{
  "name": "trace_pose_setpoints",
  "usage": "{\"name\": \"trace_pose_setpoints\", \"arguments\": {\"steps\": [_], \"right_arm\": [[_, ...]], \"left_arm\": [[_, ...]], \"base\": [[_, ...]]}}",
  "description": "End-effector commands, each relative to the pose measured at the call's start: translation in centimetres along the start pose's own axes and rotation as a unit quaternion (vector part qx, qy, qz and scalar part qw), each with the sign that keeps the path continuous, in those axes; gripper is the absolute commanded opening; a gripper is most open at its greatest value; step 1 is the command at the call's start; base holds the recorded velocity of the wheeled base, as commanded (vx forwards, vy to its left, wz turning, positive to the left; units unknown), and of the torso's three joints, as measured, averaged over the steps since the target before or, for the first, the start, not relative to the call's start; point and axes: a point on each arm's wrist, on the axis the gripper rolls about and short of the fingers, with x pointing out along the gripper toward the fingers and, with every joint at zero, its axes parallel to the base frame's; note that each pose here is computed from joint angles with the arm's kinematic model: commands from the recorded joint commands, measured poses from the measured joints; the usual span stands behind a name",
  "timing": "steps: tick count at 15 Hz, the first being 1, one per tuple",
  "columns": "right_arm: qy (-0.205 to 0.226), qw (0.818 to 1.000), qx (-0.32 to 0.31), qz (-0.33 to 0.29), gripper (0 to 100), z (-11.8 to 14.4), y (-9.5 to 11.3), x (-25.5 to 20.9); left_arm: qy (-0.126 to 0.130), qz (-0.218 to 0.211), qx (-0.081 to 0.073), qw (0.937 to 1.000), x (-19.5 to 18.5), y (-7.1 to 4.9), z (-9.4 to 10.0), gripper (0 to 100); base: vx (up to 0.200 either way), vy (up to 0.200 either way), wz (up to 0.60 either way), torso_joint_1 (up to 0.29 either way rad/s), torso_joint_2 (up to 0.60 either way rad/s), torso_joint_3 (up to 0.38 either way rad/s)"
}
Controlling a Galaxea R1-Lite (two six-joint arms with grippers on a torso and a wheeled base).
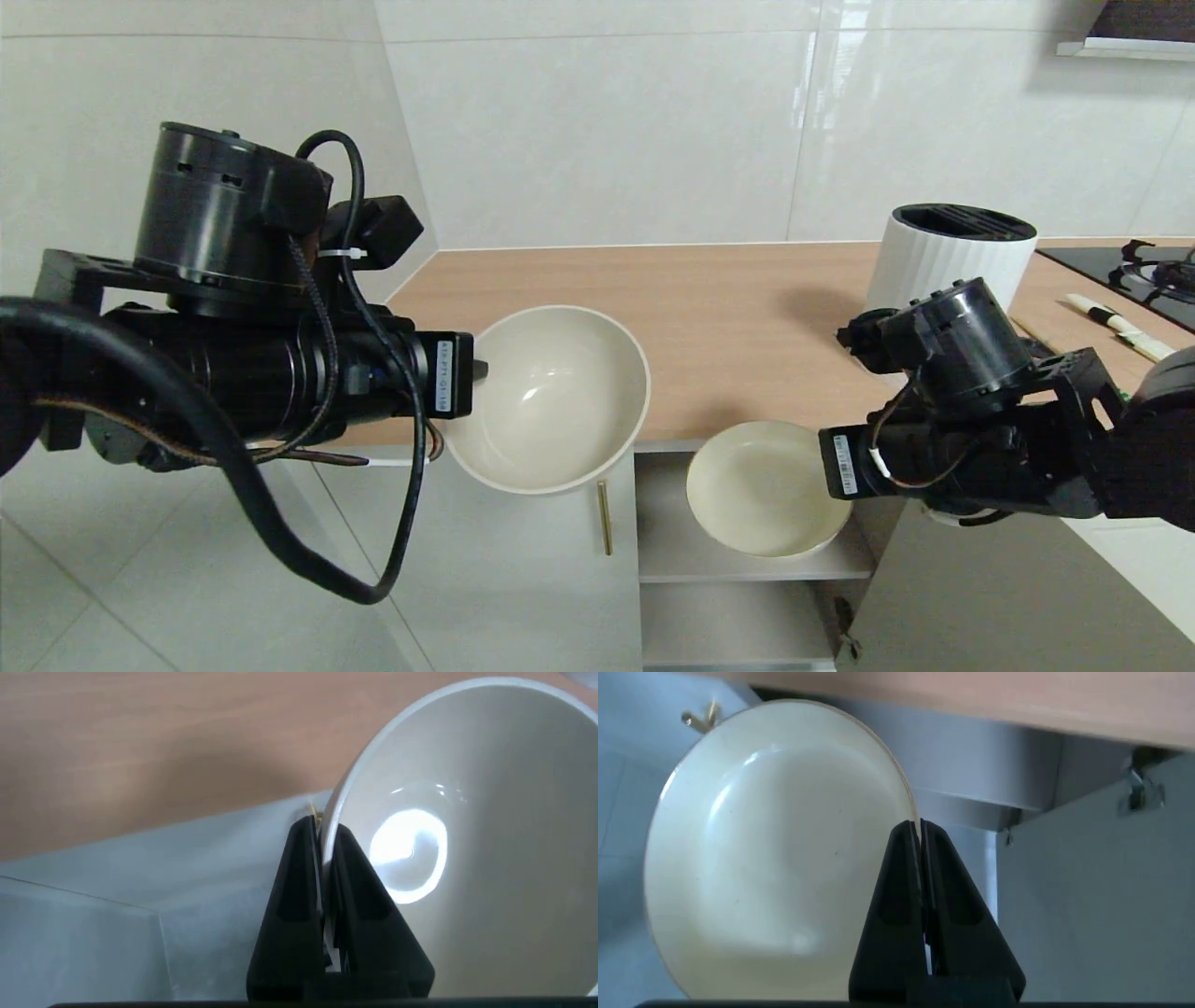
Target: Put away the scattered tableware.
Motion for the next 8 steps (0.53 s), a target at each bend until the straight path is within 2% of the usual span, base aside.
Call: {"name": "trace_pose_setpoints", "arguments": {"steps": [1,2,4,8], "right_arm": [[-0.003,1.000,-0.003,0.007,0,-1.0,-0.2,-0.7],[0.006,1.000,-0.013,0.014,0,-1.8,0.3,-0.7],[0.012,1.000,-0.017,0.015,0,-2.9,0.5,-0.4],[0.010,1.000,-0.022,0.014,0,-4.4,0.6,0.4]], "left_arm": [[0.006,-0.006,0.007,0.9999,-0.1,-0.5,-0.5,0],[0.007,-0.005,0.007,0.9999,-0.1,-0.5,-0.6,0],[0.002,-0.003,0.008,1.0000,-0.3,-0.5,-0.5,0],[0.002,-0.004,0.008,1.0000,-0.4,-0.5,-0.4,0]], "base": [[0.000,0.000,0.00,0.000,0.00,0.000],[0.000,0.000,0.00,0.000,0.00,0.000],[0.000,0.000,0.00,-0.115,0.28,0.188],[0.000,0.000,0.00,-0.157,0.45,0.278]]}}
